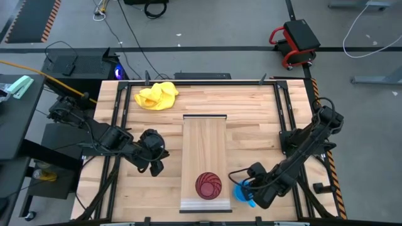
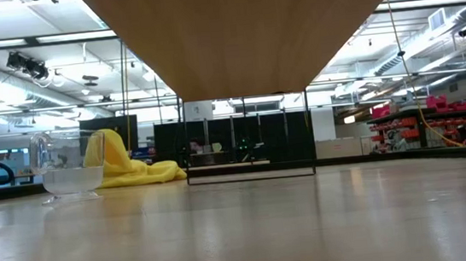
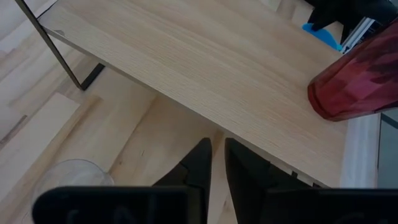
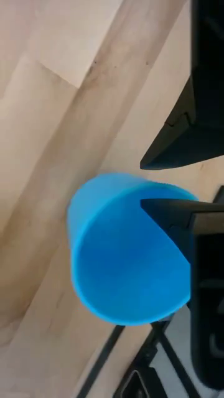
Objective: Stack small to large cups/mugs on shelf
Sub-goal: Put the blue cup on the shelf
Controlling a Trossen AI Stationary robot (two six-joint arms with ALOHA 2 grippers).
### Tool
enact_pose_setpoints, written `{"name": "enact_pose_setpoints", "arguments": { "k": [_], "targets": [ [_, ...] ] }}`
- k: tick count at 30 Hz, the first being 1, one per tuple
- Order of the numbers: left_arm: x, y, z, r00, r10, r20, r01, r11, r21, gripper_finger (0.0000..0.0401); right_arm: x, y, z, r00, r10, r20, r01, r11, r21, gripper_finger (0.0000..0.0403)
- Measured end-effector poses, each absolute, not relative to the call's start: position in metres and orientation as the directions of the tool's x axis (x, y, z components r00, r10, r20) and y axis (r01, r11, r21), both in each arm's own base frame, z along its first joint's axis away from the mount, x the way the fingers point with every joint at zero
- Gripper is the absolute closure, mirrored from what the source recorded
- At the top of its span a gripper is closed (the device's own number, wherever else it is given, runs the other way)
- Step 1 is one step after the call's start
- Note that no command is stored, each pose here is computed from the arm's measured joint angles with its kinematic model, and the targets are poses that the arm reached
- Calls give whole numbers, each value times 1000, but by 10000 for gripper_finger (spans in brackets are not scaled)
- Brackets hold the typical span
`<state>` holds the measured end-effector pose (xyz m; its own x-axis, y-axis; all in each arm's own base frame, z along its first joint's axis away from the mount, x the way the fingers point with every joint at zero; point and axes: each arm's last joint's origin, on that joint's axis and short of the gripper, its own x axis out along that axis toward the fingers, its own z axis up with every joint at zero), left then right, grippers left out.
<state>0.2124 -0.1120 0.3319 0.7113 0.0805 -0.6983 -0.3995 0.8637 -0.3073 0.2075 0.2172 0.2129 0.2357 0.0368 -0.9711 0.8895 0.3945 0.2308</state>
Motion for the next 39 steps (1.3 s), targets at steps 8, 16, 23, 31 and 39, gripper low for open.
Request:
{"name": "enact_pose_setpoints", "arguments": {
  "k": [8,16,23,31,39],
  "targets": [
    [212,-112,332,712,80,-698,-403,861,-312,343,214,210,210,223,20,-975,891,402,212,317],
    [213,-112,332,713,80,-697,-403,859,-314,349,215,205,210,186,0,-983,890,424,168,341],
    [213,-112,332,713,80,-697,-403,859,-314,342,214,200,209,161,-24,-987,888,440,134,388],
    [213,-112,332,712,81,-698,-399,864,-307,351,219,193,211,156,-32,-987,863,490,121,396],
    [212,-111,331,702,87,-707,-403,867,-294,349,201,174,254,111,-51,-993,855,513,70,399]
  ]
}}
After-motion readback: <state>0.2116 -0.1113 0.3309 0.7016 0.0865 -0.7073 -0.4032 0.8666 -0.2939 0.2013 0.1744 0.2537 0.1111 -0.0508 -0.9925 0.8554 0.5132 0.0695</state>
